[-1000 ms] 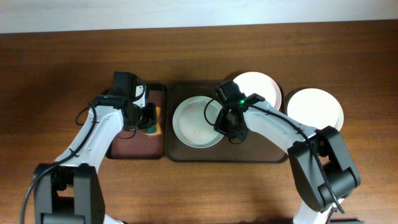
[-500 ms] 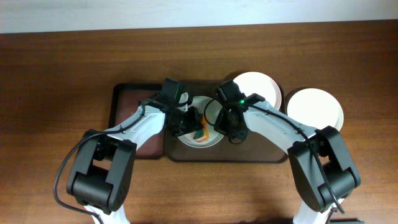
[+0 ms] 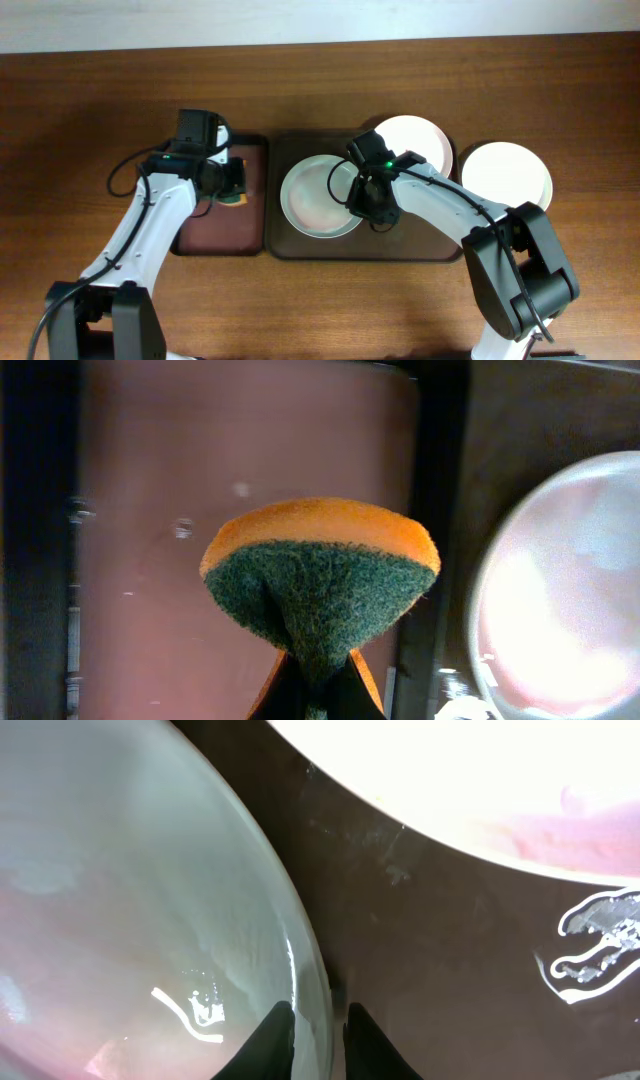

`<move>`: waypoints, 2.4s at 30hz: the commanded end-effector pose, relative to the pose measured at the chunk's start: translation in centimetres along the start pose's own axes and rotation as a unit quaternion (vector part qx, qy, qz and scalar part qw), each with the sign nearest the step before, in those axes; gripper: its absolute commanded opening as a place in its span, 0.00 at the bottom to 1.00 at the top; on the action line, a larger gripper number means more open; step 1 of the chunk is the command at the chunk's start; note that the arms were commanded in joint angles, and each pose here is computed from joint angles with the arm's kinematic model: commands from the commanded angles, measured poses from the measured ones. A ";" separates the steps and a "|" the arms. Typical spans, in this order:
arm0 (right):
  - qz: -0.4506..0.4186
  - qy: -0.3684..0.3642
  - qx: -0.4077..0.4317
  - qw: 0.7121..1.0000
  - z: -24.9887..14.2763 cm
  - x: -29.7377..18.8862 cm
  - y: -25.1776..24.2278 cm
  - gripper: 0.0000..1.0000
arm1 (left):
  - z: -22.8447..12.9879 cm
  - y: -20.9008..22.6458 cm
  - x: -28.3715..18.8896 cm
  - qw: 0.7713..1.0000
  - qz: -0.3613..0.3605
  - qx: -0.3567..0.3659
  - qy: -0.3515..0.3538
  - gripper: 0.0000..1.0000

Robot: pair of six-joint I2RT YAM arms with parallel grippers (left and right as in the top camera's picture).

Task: Clean dirty plates on tray and stack at the side
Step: 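Wipe the plate with the sponge and return sponge to left tray, then carry the plate right with the right gripper and stack it on the plate, then grasp the pink-stained white plate with the right gripper and pull it forward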

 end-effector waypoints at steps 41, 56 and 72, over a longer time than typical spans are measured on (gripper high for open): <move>-0.122 -0.286 -0.117 0.943 7.9 -16.1 -2.4 0.04 | -0.5 0.7 7.6 0.998 0.008 0.042 0.056 0.00; -0.086 -0.128 0.268 0.951 16.4 -14.4 -28.0 0.04 | -0.6 0.0 3.5 0.995 -0.008 0.039 0.091 0.62; 0.038 -0.021 0.022 0.999 12.4 -10.7 -14.0 0.58 | -0.7 0.0 3.5 0.995 -0.008 0.039 0.094 0.62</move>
Point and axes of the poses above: each gripper's point midway between its finger pads, its own x axis out along the fingers, its own y axis along the line the jaws close on, z = x × y, the point moved 2 cm from there along -x, back along the fingers, and after that the axes turned 9 degrees about x, right-handed, at the moved point
